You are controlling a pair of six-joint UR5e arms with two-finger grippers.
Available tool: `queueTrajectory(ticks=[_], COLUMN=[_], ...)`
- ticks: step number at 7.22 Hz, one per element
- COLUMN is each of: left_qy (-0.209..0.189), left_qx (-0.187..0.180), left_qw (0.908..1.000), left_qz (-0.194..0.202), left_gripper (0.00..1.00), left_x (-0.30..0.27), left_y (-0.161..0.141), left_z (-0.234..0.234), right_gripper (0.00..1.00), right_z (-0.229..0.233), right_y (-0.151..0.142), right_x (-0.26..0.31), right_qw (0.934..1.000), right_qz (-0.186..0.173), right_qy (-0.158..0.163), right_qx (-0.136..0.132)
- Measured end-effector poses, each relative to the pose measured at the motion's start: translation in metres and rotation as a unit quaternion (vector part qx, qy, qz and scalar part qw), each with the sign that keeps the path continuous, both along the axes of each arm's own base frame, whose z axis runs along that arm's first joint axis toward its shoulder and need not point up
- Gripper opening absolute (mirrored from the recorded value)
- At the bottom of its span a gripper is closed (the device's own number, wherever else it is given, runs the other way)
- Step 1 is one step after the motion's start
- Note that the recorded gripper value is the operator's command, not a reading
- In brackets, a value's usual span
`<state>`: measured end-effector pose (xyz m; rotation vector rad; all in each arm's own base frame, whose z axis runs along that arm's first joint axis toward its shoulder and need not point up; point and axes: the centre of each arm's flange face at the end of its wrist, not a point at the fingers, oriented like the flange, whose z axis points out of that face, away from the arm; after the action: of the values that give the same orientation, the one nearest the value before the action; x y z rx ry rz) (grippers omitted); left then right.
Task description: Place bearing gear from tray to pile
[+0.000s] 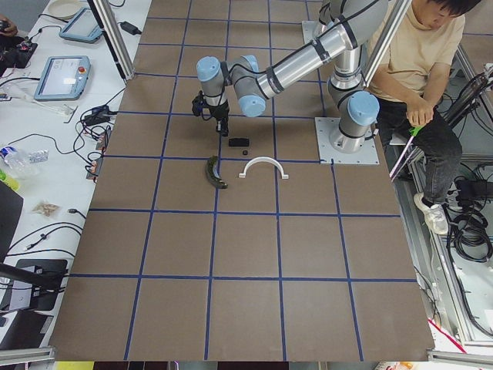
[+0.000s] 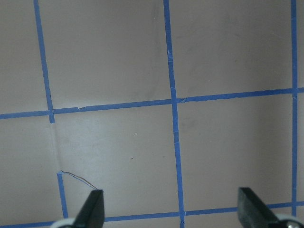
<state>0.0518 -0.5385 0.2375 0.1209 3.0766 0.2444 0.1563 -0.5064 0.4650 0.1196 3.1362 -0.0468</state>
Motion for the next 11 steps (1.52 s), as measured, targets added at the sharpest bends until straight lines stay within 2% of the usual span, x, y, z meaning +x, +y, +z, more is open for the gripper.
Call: queueTrajectory(ticks=[2, 7, 8, 9, 11], left_qy=[0.007, 0.040, 0.043, 0.045, 0.049], left_qx=[0.008, 0.005, 0.005, 0.008, 0.014], left_qw=[0.9999, 0.9992, 0.9990, 0.9989, 0.9987], left_qz=[0.011, 0.006, 0.006, 0.007, 0.007], left_gripper=[0.00, 0.00, 0.75, 1.00, 1.00], left_x=[0.028, 0.029, 0.029, 0.029, 0.029], left_y=[0.017, 0.018, 0.018, 0.017, 0.017], left_z=[-0.012, -0.033, -0.035, -0.039, -0.046], right_gripper=[1.00, 1.00, 1.00, 1.00, 1.00], right_z=[-0.002, -0.012, -0.013, -0.013, -0.013], right_y=[0.000, 0.003, 0.003, 0.003, 0.003], right_x=[0.000, 0.000, 0.000, 0.000, 0.000], right_qw=[1.0000, 1.0000, 1.0000, 1.0000, 0.9999], right_qz=[0.000, 0.001, 0.001, 0.001, 0.001], right_qy=[0.000, -0.001, -0.001, -0.001, -0.001], right_qx=[0.001, 0.009, 0.010, 0.010, 0.010])
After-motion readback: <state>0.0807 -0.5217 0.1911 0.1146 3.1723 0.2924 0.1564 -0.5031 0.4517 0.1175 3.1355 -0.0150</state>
